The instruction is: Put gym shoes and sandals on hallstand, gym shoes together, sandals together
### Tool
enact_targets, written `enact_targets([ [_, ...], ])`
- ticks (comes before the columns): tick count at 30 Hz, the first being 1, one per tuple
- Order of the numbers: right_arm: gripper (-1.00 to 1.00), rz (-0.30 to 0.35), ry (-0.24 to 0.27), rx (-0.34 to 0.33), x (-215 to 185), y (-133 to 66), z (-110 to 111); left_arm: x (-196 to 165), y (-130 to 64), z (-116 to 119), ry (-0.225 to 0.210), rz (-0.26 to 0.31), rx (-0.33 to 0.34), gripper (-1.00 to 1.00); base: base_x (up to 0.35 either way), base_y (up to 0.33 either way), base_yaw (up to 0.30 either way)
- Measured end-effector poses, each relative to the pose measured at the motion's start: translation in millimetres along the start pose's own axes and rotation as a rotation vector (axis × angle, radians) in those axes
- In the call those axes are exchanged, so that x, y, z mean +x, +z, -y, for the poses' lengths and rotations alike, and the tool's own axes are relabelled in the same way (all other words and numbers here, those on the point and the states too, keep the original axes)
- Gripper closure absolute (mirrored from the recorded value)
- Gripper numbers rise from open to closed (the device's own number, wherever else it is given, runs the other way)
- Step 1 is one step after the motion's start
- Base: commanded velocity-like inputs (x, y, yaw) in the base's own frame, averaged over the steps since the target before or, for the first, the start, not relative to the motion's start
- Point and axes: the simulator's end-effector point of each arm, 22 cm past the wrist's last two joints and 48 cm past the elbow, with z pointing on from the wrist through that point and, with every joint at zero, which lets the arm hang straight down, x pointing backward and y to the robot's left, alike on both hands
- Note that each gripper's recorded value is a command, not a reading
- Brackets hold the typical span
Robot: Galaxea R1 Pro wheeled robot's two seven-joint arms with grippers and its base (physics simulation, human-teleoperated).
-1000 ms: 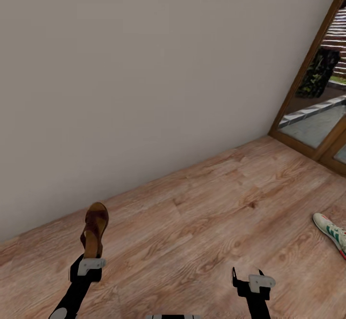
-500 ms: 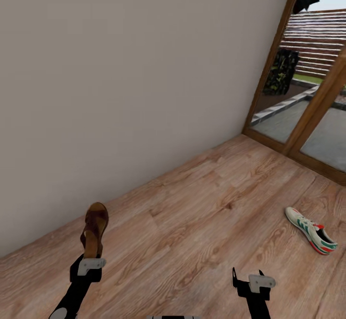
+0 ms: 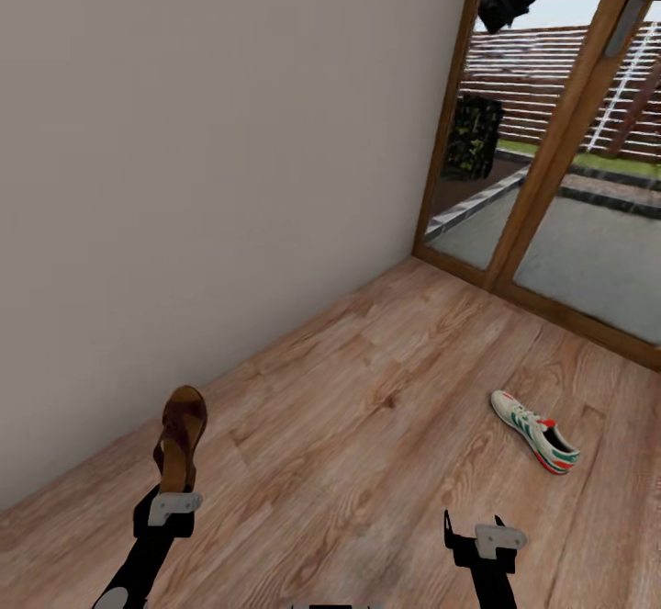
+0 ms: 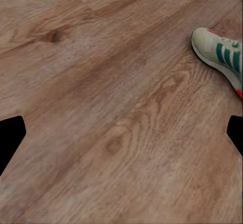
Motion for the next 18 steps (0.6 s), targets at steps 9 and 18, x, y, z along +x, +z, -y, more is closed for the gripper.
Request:
enact_targets([
  [9,-1.00,0.006,0.001,0.000,-3.0,0.3,-0.1,-2.7,-0.2,-0.5,0.000,0.005,-0.001,1.00,0.201,-0.216,-0.220],
  [18,-1.00,0.006,0.001,-0.003,-3.0,0.2,-0.9,-2.9,-0.5,-0.6,0.000,0.007,-0.001,1.00,0.229,-0.212,-0.011],
])
